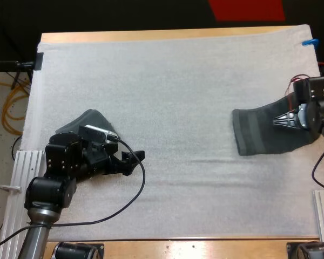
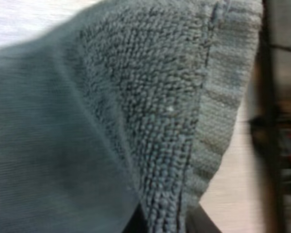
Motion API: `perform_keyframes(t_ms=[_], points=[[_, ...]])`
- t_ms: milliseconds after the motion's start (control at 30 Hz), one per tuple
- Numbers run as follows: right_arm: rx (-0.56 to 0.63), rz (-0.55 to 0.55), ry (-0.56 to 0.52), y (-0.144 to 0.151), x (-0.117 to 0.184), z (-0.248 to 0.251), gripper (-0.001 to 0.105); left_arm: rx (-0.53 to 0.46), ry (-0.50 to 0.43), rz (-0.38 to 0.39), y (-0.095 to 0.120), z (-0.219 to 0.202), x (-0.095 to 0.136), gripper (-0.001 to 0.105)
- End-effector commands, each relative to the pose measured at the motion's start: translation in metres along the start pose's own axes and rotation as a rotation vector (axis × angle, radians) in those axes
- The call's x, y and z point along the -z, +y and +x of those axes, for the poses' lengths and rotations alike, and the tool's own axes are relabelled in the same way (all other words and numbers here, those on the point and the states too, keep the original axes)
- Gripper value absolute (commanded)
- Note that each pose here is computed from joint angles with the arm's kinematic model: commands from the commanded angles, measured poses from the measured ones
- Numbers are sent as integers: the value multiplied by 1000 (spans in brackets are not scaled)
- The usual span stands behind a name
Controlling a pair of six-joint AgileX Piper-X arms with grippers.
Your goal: Pick towel from pile fold and stack
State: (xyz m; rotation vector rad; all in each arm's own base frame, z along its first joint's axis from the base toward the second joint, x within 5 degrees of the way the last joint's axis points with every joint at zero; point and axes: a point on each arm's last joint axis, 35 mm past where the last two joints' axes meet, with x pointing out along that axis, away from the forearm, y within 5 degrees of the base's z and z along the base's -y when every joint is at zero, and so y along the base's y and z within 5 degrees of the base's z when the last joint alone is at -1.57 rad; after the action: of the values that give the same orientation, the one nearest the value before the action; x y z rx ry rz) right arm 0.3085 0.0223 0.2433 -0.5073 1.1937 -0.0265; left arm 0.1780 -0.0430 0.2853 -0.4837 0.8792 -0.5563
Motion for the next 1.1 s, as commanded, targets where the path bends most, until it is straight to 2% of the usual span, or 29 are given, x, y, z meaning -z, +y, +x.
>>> perform_keyframes(t_ms=[0,133,367,433,467,533,567,600,700,733,867,1067], points=[[-90,22,-20,8,-2,-2,1,2,1,10,-2,-2,0,86],[-232,70,-45,32,-10,1,1,7,2,10,-2,-2,0,86],[-269,61,15,66,-18,27,1,16,6,10,-3,-2,1,86],[-282,83,29,70,-19,33,5,16,6,10,-3,-2,1,86],[-299,93,30,71,-19,35,9,16,6,10,-3,-2,1,86],[-370,119,15,73,-22,36,24,16,6,10,-3,-2,1,86],[-409,129,2,74,-23,35,35,16,6,10,-3,-2,1,86],[-463,140,-18,76,-25,35,51,16,6,10,-3,-2,1,86],[-592,149,-55,78,-30,30,82,34,6,11,-3,-2,0,86],[-617,142,-67,78,-32,28,87,42,6,8,-4,-2,0,86],[-642,86,-156,71,-37,7,88,75,-29,-22,-7,0,-6,86],[-604,69,-378,44,-29,-62,88,167,-40,-54,-21,27,-17,86]])
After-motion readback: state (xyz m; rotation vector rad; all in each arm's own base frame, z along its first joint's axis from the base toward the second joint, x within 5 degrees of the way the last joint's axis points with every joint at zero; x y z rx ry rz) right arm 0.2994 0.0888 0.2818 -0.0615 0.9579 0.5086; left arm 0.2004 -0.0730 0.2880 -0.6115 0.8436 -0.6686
